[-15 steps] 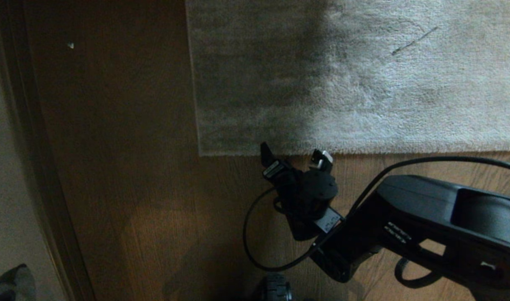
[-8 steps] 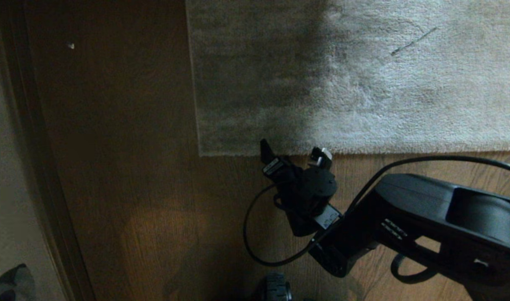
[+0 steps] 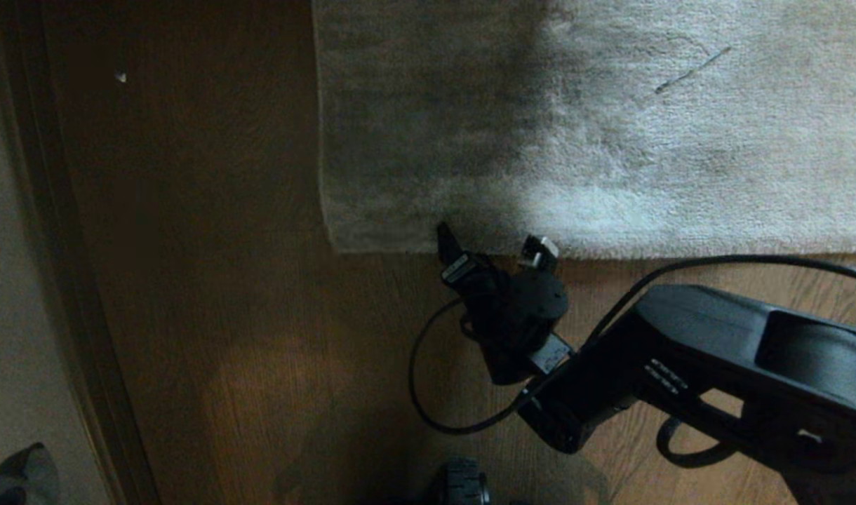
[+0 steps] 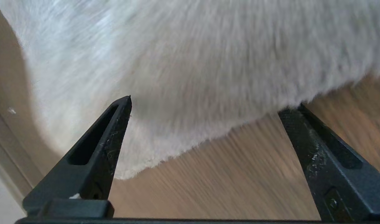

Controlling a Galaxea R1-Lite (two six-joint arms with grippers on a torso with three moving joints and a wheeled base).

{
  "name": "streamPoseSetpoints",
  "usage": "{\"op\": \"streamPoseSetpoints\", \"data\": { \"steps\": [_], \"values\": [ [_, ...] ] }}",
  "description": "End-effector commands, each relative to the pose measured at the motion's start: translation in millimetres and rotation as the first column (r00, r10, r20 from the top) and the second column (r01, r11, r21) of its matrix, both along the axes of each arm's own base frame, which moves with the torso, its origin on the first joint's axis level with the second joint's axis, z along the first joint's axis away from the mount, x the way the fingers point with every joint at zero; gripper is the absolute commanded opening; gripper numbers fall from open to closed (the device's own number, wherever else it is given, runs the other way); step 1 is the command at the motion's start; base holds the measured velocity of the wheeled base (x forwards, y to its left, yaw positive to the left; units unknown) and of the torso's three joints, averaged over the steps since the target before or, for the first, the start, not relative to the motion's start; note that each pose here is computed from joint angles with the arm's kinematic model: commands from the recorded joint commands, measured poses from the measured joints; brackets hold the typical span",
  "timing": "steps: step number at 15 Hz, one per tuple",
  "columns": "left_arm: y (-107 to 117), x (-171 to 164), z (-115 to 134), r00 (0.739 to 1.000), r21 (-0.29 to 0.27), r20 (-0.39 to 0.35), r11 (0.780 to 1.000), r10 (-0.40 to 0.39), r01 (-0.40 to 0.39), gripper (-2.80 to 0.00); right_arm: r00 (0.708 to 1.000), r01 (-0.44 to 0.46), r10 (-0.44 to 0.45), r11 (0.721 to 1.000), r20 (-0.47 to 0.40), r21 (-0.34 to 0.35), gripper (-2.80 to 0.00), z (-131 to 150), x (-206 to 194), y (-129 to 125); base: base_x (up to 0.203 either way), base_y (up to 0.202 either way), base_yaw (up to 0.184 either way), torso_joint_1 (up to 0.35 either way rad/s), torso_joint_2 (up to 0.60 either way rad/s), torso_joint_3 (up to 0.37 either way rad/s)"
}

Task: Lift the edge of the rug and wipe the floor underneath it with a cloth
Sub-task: Lift up the carpet

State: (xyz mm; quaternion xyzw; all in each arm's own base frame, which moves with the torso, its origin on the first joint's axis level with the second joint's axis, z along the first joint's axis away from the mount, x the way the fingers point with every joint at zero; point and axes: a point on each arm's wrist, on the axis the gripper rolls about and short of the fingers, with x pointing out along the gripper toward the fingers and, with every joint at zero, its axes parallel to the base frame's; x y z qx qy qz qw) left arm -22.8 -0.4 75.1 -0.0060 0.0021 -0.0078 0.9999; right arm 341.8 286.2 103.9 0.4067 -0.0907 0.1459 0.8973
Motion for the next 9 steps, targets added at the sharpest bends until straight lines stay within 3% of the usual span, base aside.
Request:
{"op": "streamPoseSetpoints", "data": {
  "steps": [1,9],
  "values": [
    [0.0,0.0,0.0,1.000,0.000,0.001,1.000,0.000,0.000,-2.80,0.998,0.021,-0.024,0.998,0.054,0.053,0.00,15.1,2.7,-8.4,0.000,0.000,0.000,0.000,0.00,0.000],
    [0.0,0.0,0.0,1.000,0.000,0.000,1.000,0.000,0.000,-2.80,0.992,0.041,-0.049,0.997,0.118,0.065,0.00,47.1,4.9,-28.7,0.000,0.000,0.000,0.000,0.00,0.000]
  ]
}}
